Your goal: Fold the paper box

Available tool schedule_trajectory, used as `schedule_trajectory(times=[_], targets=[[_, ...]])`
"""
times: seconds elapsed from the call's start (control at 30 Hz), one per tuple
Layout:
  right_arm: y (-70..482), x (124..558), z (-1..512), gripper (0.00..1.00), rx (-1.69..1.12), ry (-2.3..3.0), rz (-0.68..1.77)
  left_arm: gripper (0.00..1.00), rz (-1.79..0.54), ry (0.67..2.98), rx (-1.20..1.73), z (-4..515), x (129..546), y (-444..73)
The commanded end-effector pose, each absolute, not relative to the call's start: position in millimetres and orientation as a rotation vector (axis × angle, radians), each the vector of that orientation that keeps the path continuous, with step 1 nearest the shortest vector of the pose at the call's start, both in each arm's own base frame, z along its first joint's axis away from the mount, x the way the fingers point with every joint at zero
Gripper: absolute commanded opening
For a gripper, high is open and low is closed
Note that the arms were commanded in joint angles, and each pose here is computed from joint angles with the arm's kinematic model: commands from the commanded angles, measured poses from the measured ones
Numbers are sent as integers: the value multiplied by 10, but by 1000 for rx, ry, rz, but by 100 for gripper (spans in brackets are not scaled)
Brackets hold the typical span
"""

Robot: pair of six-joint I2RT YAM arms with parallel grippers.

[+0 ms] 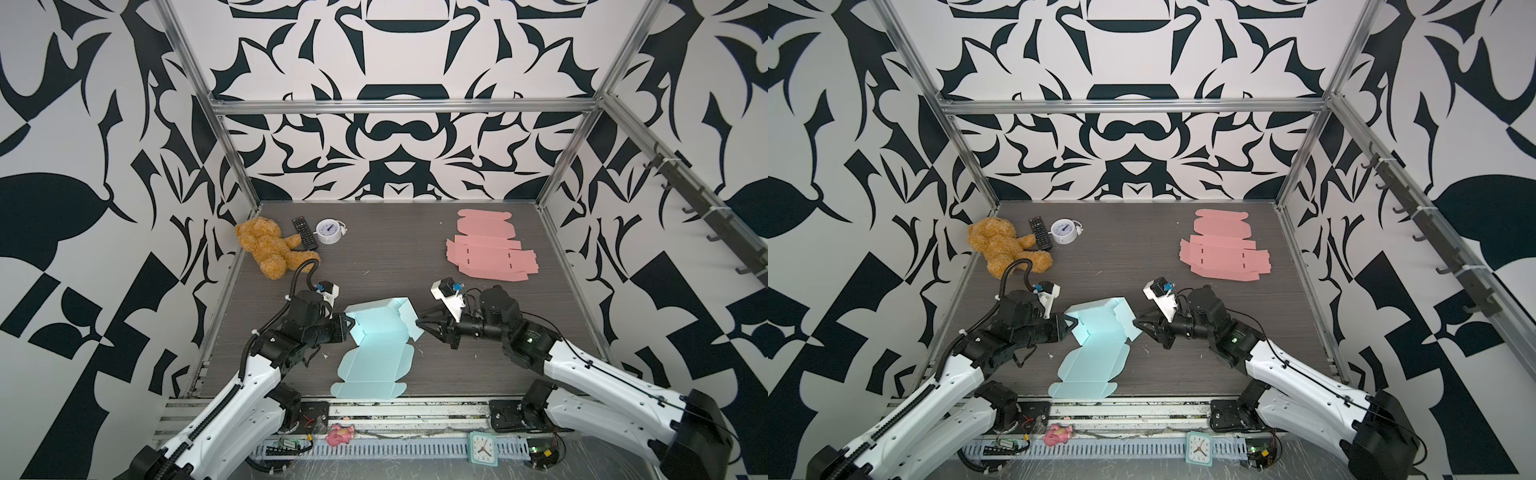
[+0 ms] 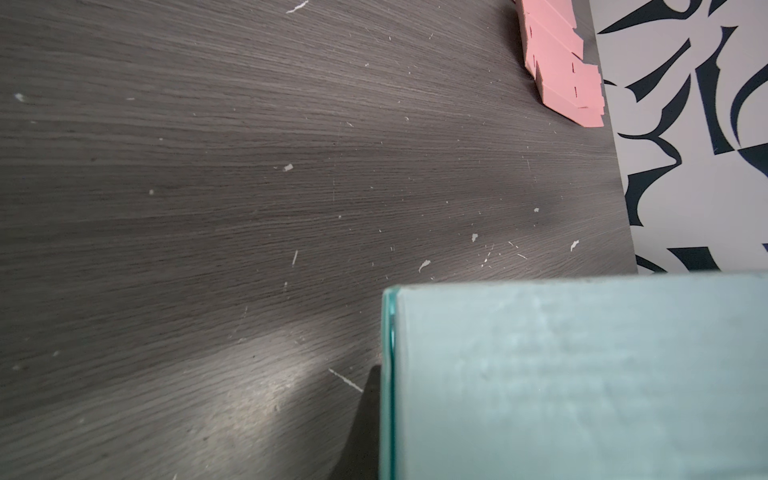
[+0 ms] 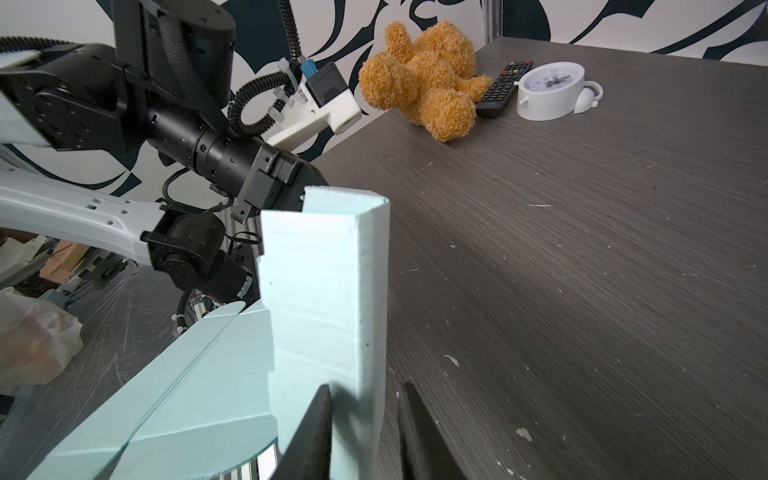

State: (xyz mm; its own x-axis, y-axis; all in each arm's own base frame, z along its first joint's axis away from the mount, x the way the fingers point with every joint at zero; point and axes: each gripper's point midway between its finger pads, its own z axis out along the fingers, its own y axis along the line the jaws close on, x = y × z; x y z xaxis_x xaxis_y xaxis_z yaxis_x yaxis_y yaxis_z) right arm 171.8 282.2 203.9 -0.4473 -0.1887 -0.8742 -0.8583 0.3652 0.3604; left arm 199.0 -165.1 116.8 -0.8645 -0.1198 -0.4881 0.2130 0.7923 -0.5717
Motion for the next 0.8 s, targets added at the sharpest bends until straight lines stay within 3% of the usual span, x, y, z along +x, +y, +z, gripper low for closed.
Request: schedule_trajectory(times=[0.0, 0.4, 0.77], targets=[[2907, 1762, 2328, 29, -916, 1767, 1134, 5, -923, 2420, 110, 1304, 2027, -1731], [3039, 1759, 2270, 27, -949, 1798, 1084, 5, -896, 2440, 98, 1230, 2049, -1711], [3180, 1800, 2047, 23, -967, 1936, 823, 5, -790, 2468, 43, 1096, 2093, -1580]])
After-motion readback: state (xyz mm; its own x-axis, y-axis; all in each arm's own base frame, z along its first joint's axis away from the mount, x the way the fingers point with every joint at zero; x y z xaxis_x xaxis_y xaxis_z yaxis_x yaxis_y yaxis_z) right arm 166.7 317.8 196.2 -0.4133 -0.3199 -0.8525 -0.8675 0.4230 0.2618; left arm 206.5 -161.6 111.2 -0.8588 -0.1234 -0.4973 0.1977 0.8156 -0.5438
